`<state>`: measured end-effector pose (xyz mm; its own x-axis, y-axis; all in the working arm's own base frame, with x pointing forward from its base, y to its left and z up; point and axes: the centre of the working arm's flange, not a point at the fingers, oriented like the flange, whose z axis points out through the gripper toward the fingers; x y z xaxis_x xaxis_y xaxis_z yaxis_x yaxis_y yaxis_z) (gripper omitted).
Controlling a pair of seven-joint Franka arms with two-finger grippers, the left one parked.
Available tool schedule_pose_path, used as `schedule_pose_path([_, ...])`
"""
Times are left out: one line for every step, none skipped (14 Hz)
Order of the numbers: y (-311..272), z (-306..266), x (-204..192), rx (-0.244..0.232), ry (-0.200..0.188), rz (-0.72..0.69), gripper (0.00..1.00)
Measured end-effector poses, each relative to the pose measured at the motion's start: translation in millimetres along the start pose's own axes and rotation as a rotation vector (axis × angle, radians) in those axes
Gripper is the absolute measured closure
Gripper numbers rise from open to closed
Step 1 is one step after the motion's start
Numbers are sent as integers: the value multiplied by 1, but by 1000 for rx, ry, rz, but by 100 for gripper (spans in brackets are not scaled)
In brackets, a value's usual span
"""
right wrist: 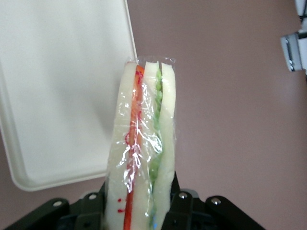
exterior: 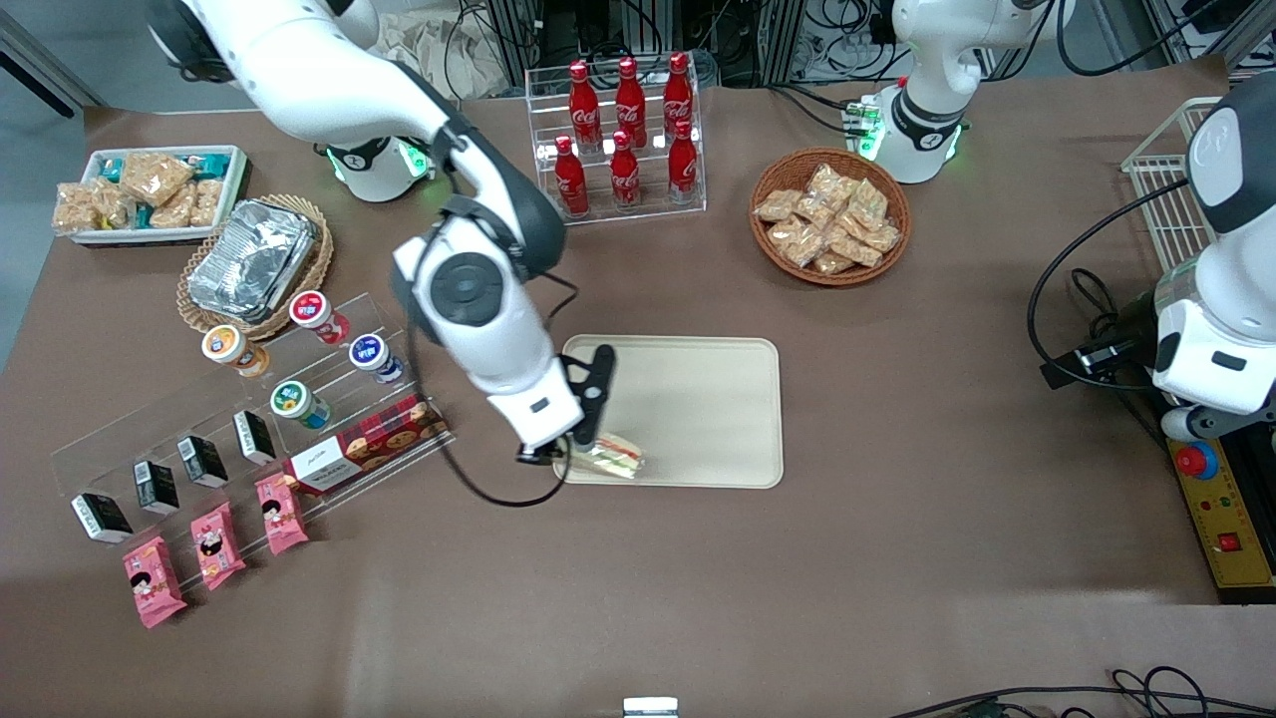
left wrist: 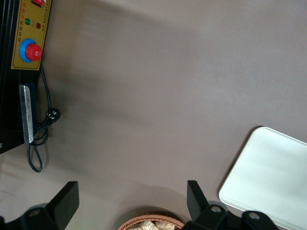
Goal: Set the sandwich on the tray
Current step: 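Carry the sandwich with the right gripper over the beige tray, then lower the sandwich onto the tray and open the right gripper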
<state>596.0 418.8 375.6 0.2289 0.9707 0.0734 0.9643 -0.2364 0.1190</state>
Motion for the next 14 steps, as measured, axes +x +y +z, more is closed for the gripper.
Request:
schedule_pose_path([-13, 9, 12, -14, -10, -21, 54])
schedule_pose_path([-25, 18, 23, -26, -17, -47, 54])
schedule_pose_path([-34, 26, 31, -36, -24, -72, 54])
schedule_pose_path([-42, 35, 37, -47, -31, -97, 54])
schedule_pose_path([-47, 44, 41, -56, -39, -117, 54])
schedule_pose_path([-49, 52, 42, -66, -47, -132, 54])
schedule_pose_path([-47, 62, 41, -74, -52, -135, 53])
schedule_pose_path([-41, 72, 37, -83, -52, -131, 53])
schedule_pose_path([-36, 83, 34, -91, -45, -127, 53])
schedule_pose_path([-34, 96, 33, -96, -37, -126, 53])
schedule_pose_path([-34, 108, 31, -97, -36, -129, 53])
schedule_pose_path([-34, 117, 31, -95, -38, -132, 53])
schedule_pose_path([-36, 122, 30, -92, -41, -134, 53])
schedule_pose_path([-37, 125, 31, -90, -43, -137, 53])
